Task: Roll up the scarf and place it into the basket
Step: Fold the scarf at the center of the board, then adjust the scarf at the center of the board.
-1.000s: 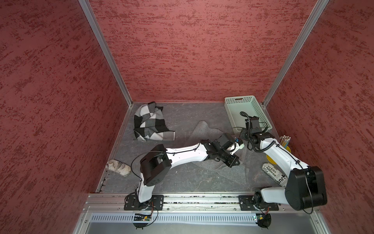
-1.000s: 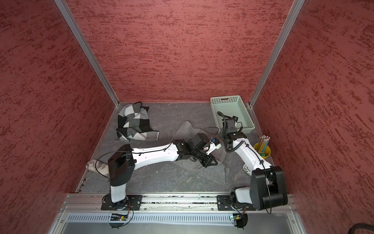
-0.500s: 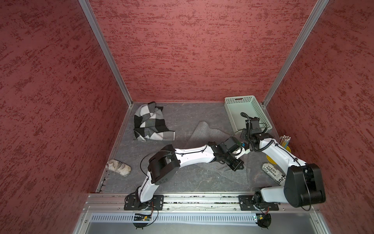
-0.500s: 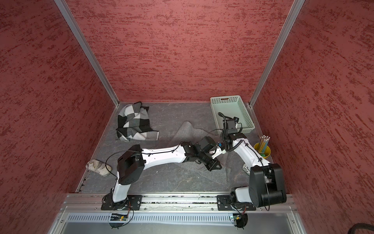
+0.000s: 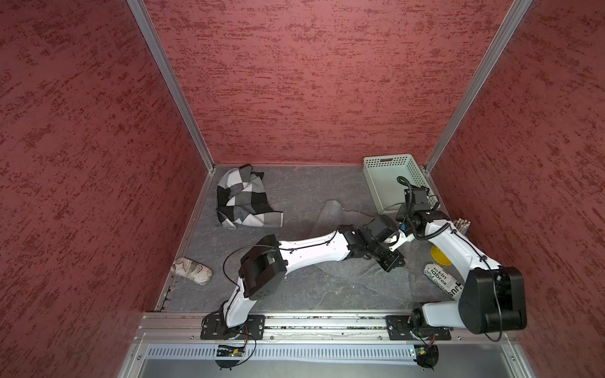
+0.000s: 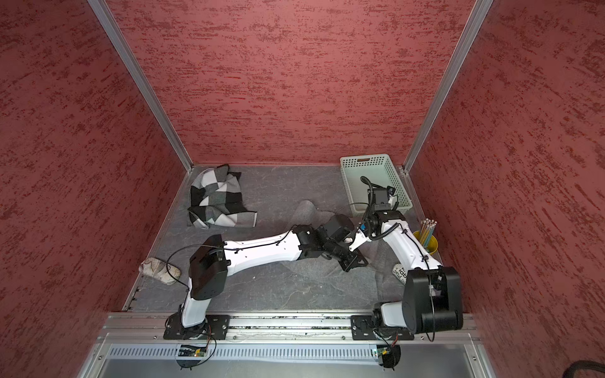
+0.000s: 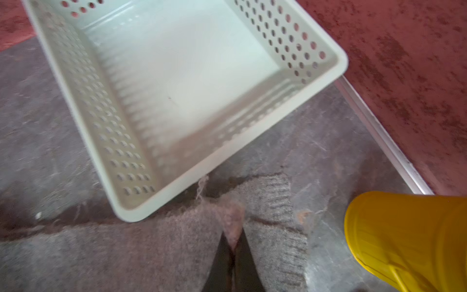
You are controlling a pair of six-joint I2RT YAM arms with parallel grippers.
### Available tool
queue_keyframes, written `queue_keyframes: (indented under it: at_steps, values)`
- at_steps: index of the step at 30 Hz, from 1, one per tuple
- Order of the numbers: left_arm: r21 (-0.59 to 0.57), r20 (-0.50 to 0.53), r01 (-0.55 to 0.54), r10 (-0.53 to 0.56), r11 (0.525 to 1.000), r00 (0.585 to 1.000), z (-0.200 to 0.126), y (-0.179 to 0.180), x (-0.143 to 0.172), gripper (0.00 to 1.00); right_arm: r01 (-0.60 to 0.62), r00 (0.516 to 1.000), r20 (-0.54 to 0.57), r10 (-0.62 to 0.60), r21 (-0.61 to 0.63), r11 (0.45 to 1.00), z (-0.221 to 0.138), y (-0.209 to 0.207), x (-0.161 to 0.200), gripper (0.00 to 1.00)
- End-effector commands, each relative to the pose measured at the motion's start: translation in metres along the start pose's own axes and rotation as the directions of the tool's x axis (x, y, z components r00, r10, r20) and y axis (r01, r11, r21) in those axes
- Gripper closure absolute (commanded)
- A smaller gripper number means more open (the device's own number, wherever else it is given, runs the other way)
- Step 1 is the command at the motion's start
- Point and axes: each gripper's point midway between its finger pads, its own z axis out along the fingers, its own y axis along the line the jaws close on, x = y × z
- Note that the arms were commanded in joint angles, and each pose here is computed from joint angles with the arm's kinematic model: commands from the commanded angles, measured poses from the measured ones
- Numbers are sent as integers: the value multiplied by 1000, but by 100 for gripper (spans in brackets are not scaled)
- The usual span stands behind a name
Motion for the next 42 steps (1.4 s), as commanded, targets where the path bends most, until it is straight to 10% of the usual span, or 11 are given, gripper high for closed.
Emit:
queue_keyframes:
  at_steps: [1, 6, 11, 16, 24, 30, 35, 42]
  values:
    - [56, 24, -64, 63, 996, 998, 41, -14, 5, 100, 7, 1000, -18, -6, 73, 997, 5, -12, 13, 100]
    - [100, 14, 26, -27, 995, 1000, 80, -1, 17, 100, -24, 999, -39, 27, 92, 996, 19, -25, 23, 100]
    - [124, -8, 56, -56, 991, 998, 93, 9, 20, 34, -12, 998, -67, 17, 78, 997, 33, -22, 32, 100]
    - [136, 34, 101, -107, 986, 994, 54, 21, 9, 2, 12, 996, -86, -6, 66, 998, 36, -19, 35, 64]
    - [-85, 220, 178, -156, 980, 963, -97, 72, -14, 0, -26, 998, -48, 26, 0, 1000, -1, -13, 12, 42]
    - [-410, 298, 544, -456, 732, 839, -178, 215, 48, 0, -59, 996, -67, 54, -70, 996, -23, -6, 19, 42]
    - [-502, 270, 601, -548, 622, 792, -182, 265, 93, 1, -64, 994, -98, 53, -119, 991, -35, 4, 39, 45]
    - [-479, 167, 630, -641, 611, 749, -141, 285, 126, 16, -72, 981, -188, 45, -140, 988, -28, 14, 89, 49]
